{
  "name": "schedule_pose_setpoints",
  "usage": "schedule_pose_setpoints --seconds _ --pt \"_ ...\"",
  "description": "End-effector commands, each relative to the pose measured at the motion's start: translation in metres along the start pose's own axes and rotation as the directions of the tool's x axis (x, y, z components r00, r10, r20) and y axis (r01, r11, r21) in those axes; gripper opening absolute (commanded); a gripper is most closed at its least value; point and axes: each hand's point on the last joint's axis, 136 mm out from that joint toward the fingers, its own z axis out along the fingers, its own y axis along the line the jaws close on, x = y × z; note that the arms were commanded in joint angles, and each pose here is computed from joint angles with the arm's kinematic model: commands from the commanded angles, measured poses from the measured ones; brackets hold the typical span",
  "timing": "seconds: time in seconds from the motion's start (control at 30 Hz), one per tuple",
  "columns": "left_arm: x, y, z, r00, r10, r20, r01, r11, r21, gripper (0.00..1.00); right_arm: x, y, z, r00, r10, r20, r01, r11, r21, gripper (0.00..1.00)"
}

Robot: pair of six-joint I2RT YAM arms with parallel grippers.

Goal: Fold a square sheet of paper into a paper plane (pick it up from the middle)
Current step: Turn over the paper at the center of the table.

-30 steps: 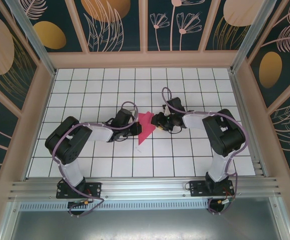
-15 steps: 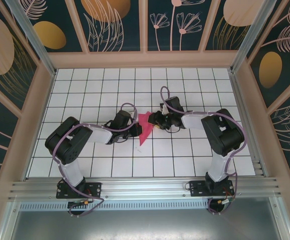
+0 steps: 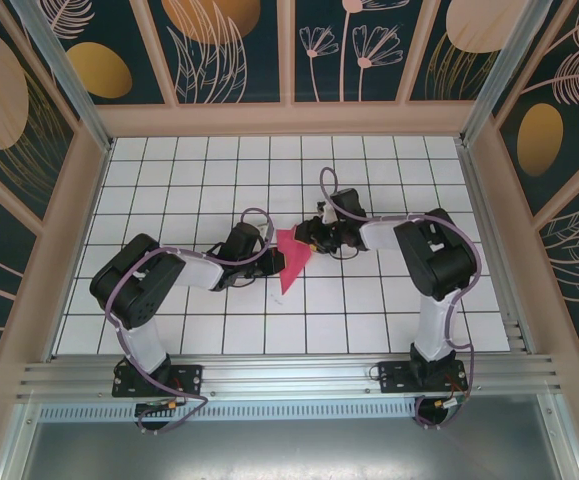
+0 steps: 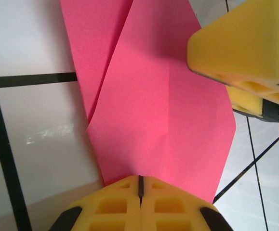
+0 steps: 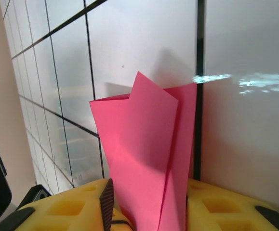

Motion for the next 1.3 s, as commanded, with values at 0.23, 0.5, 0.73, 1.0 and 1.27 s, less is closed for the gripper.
schedule_pose_setpoints --seconds 0.23,0.5,0.73,1.0,1.27 --pt "0.022 0.009 0.002 0.997 -0.039 -0.067 0.039 0.999 -0.004 0.03 -0.003 0.014 0.007 0.989 -0.134 -0.057 0.128 0.988 -0.087 0.26" --pt "0.018 0.003 -0.003 0.998 -0.042 -0.045 0.043 0.999 0.016 0.04 -0.006 0.007 -0.001 0.984 -0.163 -0.070 0.155 0.982 -0.106 0.21" --pt "0.015 -0.004 -0.004 0.999 -0.043 -0.033 0.044 0.998 0.046 0.05 -0.003 0.013 0.001 0.977 -0.192 -0.094 0.175 0.971 -0.162 0.23" --pt "0.018 -0.001 -0.004 0.998 -0.053 -0.038 0.055 0.997 0.044 0.05 0.003 0.007 0.008 0.966 -0.226 -0.129 0.200 0.962 -0.184 0.27" --pt "0.008 -0.011 -0.016 0.999 -0.044 0.008 0.043 0.997 0.059 0.14 -0.004 0.016 0.000 0.968 -0.225 -0.107 0.196 0.953 -0.233 0.06"
